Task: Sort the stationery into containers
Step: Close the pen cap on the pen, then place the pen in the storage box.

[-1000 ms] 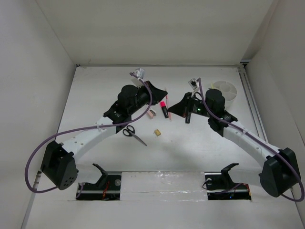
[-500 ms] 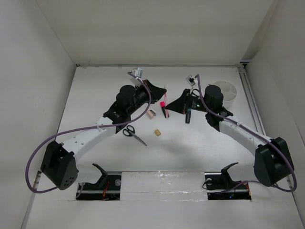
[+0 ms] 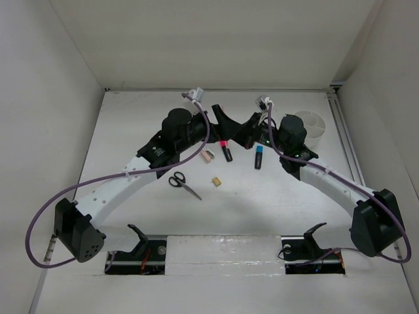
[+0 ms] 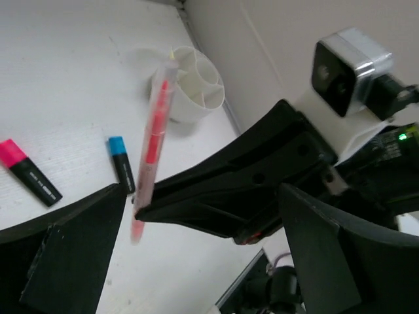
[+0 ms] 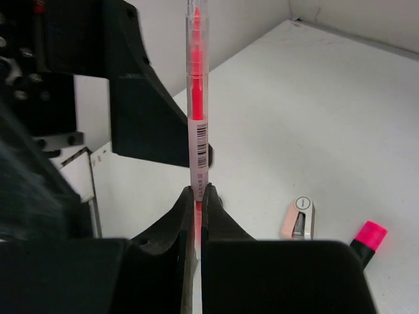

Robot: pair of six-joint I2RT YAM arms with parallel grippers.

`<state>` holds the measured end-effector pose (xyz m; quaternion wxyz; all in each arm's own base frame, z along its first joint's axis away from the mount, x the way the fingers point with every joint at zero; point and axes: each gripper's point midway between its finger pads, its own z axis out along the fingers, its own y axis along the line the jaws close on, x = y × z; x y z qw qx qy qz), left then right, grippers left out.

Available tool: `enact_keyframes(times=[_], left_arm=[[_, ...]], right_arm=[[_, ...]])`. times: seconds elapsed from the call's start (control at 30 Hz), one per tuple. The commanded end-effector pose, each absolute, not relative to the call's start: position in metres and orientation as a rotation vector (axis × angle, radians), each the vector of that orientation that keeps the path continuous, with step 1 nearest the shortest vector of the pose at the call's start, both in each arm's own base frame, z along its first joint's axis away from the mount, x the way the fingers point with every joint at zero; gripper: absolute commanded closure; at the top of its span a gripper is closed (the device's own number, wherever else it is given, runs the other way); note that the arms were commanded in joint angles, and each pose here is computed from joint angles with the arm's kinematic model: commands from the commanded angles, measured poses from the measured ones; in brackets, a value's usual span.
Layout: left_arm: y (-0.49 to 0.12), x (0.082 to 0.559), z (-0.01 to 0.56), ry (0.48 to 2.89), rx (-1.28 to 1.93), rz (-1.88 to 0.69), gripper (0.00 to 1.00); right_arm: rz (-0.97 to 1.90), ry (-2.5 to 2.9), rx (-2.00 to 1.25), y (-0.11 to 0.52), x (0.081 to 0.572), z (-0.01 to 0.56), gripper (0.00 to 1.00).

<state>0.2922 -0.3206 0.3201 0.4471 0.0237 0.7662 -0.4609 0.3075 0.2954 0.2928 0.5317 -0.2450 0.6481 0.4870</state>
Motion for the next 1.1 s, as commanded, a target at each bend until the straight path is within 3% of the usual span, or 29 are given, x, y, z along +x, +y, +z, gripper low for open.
enact_keyframes(times=[0.0, 0.23, 0.6, 0.73, 1.07], left_arm=[[-0.302, 0.284, 0.395, 1.71, 0.036, -1.167, 0.0], [-0.253, 0.302, 0.395, 1.721, -0.218, -0.941, 0.0], [-0.2, 0.284, 0.307, 1.955, -0.304, -0.62, 0.0], [-0.201, 0.274, 0.289, 2.002, -0.232, -0.623, 0.0], [-0.222, 0.249, 0.272, 2.062, -0.039, -0.753, 0.0]], right_arm=[[1.039, 1.466, -0.574, 0.295, 0.326, 0.32, 1.0], [0.849, 1.508, -0.502, 0.267, 0.363, 0.306, 1.0], [0.171, 1.612, -0.358, 0.12, 0.441, 0.287, 1.0], [0.069, 1.682, -0.274, 0.069, 0.46, 0.266, 1.0], [-0.066, 1.768, -0.237, 0.011, 0.472, 0.246, 1.0]])
